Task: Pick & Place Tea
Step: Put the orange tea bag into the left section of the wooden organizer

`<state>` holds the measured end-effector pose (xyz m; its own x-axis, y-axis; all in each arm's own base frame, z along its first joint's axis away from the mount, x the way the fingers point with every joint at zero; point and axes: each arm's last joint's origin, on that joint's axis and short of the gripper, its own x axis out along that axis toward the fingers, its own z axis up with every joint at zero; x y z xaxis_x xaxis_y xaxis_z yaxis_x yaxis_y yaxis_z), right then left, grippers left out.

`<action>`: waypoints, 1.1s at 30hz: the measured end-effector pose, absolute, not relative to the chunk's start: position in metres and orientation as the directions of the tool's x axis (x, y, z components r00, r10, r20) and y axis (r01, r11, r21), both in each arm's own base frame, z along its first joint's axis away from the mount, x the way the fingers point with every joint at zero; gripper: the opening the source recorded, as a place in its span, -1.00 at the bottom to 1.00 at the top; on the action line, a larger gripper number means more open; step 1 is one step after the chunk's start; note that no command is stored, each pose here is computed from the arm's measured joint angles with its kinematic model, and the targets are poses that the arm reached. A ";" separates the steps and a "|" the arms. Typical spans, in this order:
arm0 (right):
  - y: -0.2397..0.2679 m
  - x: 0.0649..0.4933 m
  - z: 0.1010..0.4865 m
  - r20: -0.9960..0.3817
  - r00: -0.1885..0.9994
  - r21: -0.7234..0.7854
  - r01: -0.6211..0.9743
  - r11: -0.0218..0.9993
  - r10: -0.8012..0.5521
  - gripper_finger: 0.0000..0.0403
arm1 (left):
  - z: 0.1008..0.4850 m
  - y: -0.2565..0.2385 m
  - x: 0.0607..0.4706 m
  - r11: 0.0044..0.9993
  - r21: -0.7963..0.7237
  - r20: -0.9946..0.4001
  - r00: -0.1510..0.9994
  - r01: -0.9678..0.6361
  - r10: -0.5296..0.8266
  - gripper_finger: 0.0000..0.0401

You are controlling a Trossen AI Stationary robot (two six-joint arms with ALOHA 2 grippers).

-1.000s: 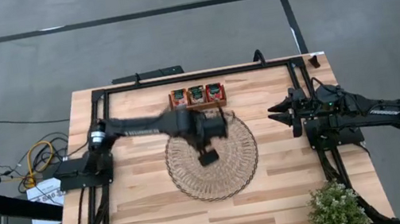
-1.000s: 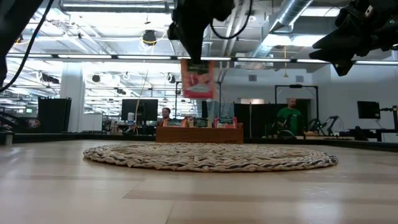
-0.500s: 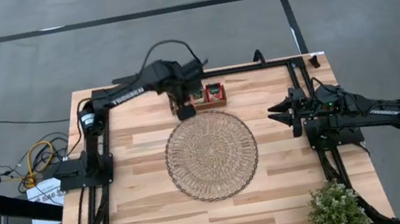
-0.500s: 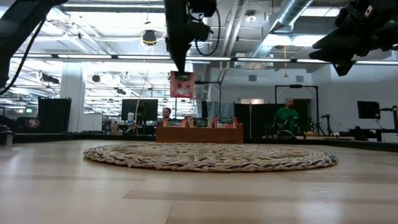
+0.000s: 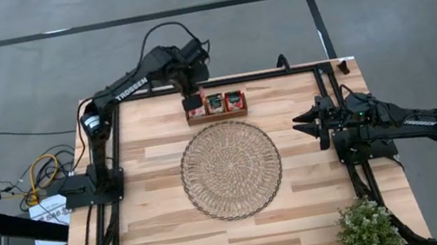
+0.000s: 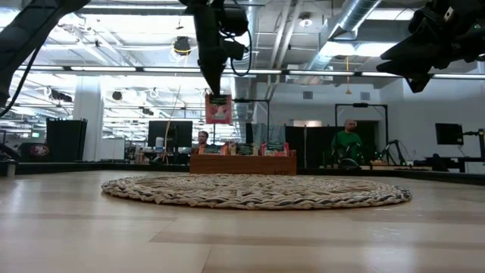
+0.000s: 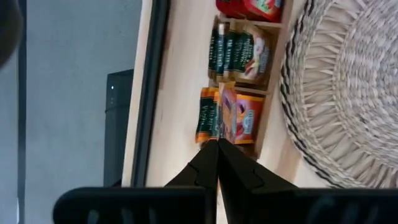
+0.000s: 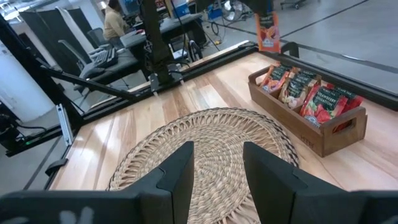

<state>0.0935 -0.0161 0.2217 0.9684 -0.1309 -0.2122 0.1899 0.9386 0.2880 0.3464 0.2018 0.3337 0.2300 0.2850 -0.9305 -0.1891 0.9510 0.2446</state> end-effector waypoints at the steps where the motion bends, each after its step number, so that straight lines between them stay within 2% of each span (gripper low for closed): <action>1: -0.016 0.094 0.222 -0.212 0.968 0.288 0.190 0.939 -0.131 -0.36 | 0.334 0.204 0.345 0.952 0.241 -0.931 0.233 -0.188 0.282 -1.00; 8: -0.016 0.094 0.222 -0.212 0.968 0.288 0.190 0.939 -0.131 -0.36 | 0.324 0.211 0.347 0.968 0.206 -0.940 0.245 -0.141 0.236 -1.00; 15: -0.016 0.094 0.222 -0.213 0.968 0.288 0.190 0.938 -0.131 -0.36 | 0.284 0.213 0.346 0.973 0.204 -0.964 0.154 -0.105 0.219 -1.00; 24: -0.016 0.093 0.221 -0.214 0.968 0.305 0.194 0.932 -0.131 -0.36 | 0.255 0.222 0.344 0.972 0.217 -0.962 0.152 -0.090 0.228 -1.00; 33: -0.016 0.093 0.221 -0.216 0.968 0.312 0.196 0.930 -0.131 -0.36 | 0.252 0.225 0.345 0.977 0.202 -0.958 0.194 -0.070 0.212 -1.00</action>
